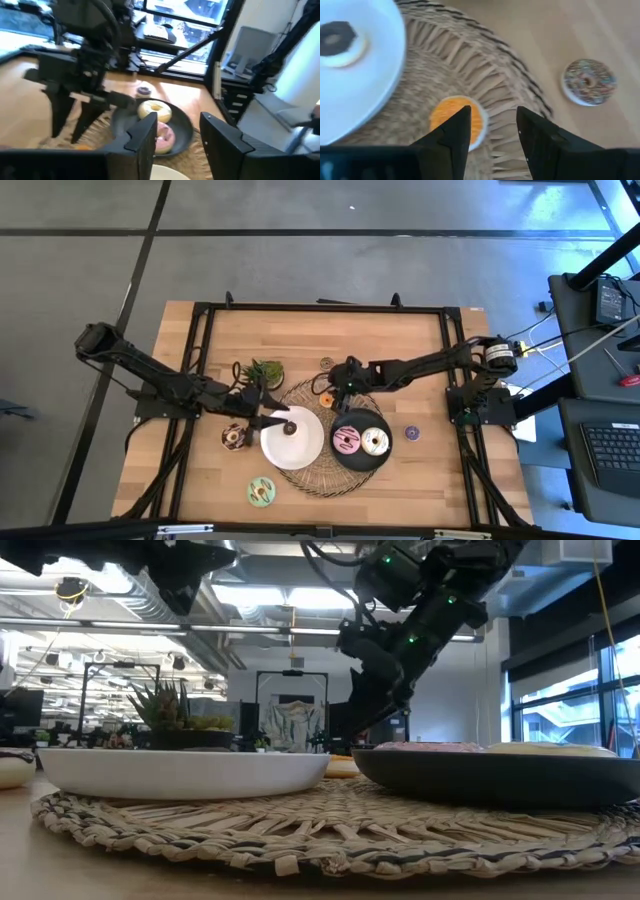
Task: Pick & Place donuts
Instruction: Put the small yellow donut on the white plate
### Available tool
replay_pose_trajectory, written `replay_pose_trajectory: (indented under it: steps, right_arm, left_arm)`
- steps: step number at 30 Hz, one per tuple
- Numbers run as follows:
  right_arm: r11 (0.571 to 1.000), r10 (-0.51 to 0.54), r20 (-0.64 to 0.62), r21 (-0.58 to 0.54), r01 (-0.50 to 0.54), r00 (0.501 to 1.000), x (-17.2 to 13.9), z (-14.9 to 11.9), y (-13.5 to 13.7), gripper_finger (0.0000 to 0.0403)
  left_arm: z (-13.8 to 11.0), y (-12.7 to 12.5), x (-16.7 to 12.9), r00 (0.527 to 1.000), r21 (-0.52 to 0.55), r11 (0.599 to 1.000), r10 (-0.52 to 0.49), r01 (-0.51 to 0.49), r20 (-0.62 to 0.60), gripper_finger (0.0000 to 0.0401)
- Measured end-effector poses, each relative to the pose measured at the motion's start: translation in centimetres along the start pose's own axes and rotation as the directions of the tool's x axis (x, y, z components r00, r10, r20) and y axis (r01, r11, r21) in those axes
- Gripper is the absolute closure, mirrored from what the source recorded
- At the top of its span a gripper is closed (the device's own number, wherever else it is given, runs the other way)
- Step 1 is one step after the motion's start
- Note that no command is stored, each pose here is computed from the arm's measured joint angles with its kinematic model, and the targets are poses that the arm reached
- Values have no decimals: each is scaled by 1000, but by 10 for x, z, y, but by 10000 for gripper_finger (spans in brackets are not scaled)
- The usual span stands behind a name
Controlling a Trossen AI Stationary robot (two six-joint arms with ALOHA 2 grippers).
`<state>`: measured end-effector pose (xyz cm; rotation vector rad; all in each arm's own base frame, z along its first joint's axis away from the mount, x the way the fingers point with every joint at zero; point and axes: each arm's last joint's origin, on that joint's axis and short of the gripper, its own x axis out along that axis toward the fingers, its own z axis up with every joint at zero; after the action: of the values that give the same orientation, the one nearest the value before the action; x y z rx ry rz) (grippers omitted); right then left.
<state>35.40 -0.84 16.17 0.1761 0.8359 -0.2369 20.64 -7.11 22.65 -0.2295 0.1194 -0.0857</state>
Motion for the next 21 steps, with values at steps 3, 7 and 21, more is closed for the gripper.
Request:
replay_pose_trajectory:
  steps: [3, 7, 21]
  right_arm:
    - [998, 55, 0, -3, -55, 999, 0, 1, 2, 242]
    - [997, 49, -2, 66, -49, 999, 0, 1, 1, 233]
    - [985, -12, -10, 173, 14, 1000, 0, -1, -1, 158]
  left_arm:
    - [0, -2, 0, 1000, -7, 1000, -28, 28, -6, 258]
    - [0, -2, 0, 999, 19, 999, -32, 32, -7, 258]
    - [0, -2, 0, 1000, 25, 999, -28, 29, -6, 257]
